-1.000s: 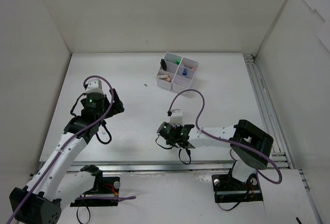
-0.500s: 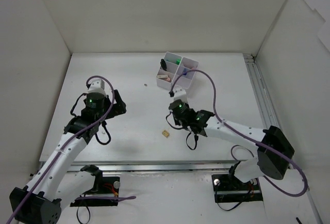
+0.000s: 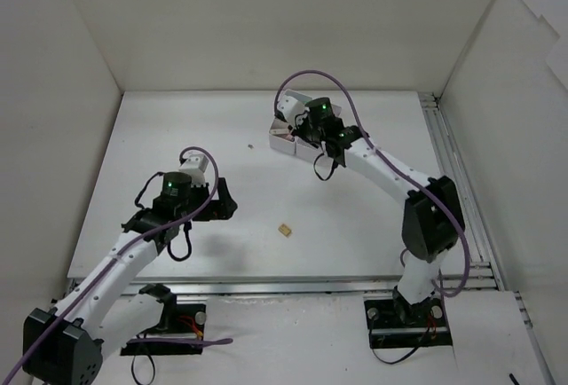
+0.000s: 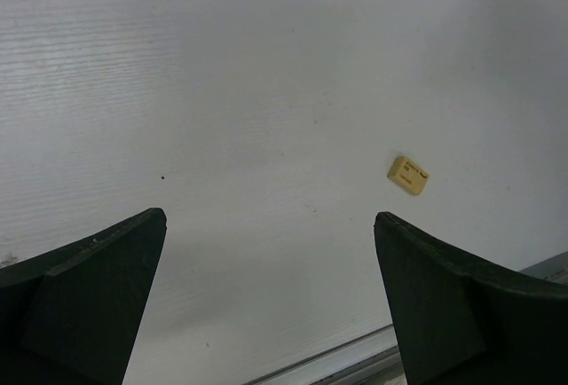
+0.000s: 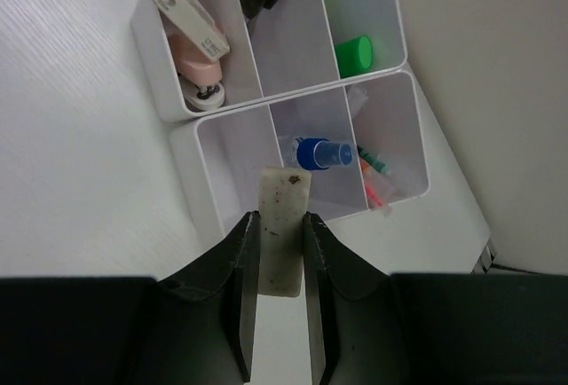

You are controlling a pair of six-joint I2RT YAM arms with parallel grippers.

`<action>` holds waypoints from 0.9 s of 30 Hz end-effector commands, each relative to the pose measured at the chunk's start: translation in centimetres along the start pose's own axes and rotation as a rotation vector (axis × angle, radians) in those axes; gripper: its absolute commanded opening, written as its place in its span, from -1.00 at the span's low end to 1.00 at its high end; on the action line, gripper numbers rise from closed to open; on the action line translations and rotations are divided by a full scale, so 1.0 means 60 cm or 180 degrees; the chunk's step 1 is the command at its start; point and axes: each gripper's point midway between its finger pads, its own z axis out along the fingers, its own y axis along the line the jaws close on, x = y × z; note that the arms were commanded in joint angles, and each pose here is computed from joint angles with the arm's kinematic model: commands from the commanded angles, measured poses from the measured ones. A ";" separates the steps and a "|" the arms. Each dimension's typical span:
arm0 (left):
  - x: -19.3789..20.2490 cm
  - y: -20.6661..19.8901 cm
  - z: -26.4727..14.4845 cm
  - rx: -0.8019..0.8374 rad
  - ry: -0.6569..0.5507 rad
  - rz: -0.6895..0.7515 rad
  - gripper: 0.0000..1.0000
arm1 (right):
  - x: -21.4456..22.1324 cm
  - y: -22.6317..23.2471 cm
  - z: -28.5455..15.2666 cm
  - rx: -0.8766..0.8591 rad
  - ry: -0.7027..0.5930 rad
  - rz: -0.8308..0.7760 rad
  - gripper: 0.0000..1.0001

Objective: Sort the stationery into containers
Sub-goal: Place the stationery in the storage box.

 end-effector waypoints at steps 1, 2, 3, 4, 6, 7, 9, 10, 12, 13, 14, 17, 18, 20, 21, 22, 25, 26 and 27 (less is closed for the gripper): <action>-0.029 -0.037 0.000 0.0309 -0.0161 0.0271 0.99 | 0.002 -0.040 0.031 -0.0064 0.0018 -0.0356 -1.00; -0.024 -0.041 0.003 0.0322 -0.0112 0.0306 0.99 | 0.022 -0.044 0.047 -0.0078 0.0111 -0.0336 -1.00; -0.023 -0.040 0.005 0.0312 -0.0102 0.0333 0.99 | 0.019 -0.037 0.055 -0.0184 0.0036 -0.0347 -1.00; -0.015 -0.051 0.007 0.0372 -0.0061 0.0390 0.99 | 0.014 -0.039 0.060 -0.0200 0.0004 -0.0347 -1.00; -0.007 -0.065 0.014 0.0491 -0.0018 0.0498 0.99 | 0.026 -0.042 0.076 -0.0270 -0.0001 -0.0278 -0.99; 0.002 -0.078 0.017 0.0575 0.0030 0.0570 0.99 | 0.030 -0.049 0.081 -0.0279 -0.0001 -0.0250 -0.97; 0.012 -0.091 0.025 0.0669 0.0107 0.0685 0.99 | 0.038 -0.041 0.095 -0.0349 0.0010 -0.0213 -0.91; 0.021 -0.102 0.027 0.0737 0.0168 0.0760 0.99 | 0.038 -0.044 0.099 -0.0337 0.0009 -0.0192 -0.83; 0.033 -0.111 0.040 0.0772 0.0275 0.0845 0.99 | 0.054 -0.041 0.113 -0.0364 0.0070 -0.0143 -0.72; 0.038 -0.116 0.043 0.0800 0.0313 0.0927 0.99 | 0.053 -0.038 0.114 -0.0373 0.0070 -0.0134 -0.61; 0.047 -0.127 0.049 0.0836 0.0370 0.1004 0.99 | 0.055 -0.040 0.115 -0.0367 0.0076 -0.0104 -0.58; 0.061 -0.146 0.061 0.0891 0.0458 0.1165 0.99 | 0.043 -0.036 0.101 -0.0429 -0.0030 -0.0057 -0.19; 0.064 -0.153 0.064 0.0917 0.0475 0.1197 0.99 | 0.034 -0.033 0.093 -0.0485 -0.0107 -0.0037 -0.04; 0.071 -0.167 0.074 0.0961 0.0527 0.1281 0.99 | 0.016 -0.037 0.070 -0.0496 -0.0222 0.0026 0.19; 0.078 -0.179 0.075 0.0997 0.0545 0.1350 0.99 | 0.012 -0.027 0.062 -0.0582 -0.0285 0.0044 0.24; 0.081 -0.185 0.083 0.0990 0.0578 0.1388 0.99 | 0.004 -0.028 0.053 -0.0599 -0.0341 0.0052 0.32; 0.089 -0.197 0.100 0.0939 0.0628 0.1542 0.99 | -0.027 -0.039 0.004 -0.0532 -0.0559 0.0161 0.68; 0.090 -0.194 0.103 0.0866 0.0632 0.1572 0.99 | -0.020 -0.044 0.002 -0.0388 -0.0568 0.0328 0.94; 0.094 -0.199 0.106 0.0861 0.0638 0.1611 0.99 | -0.024 -0.050 -0.008 -0.0283 -0.0611 0.0437 0.96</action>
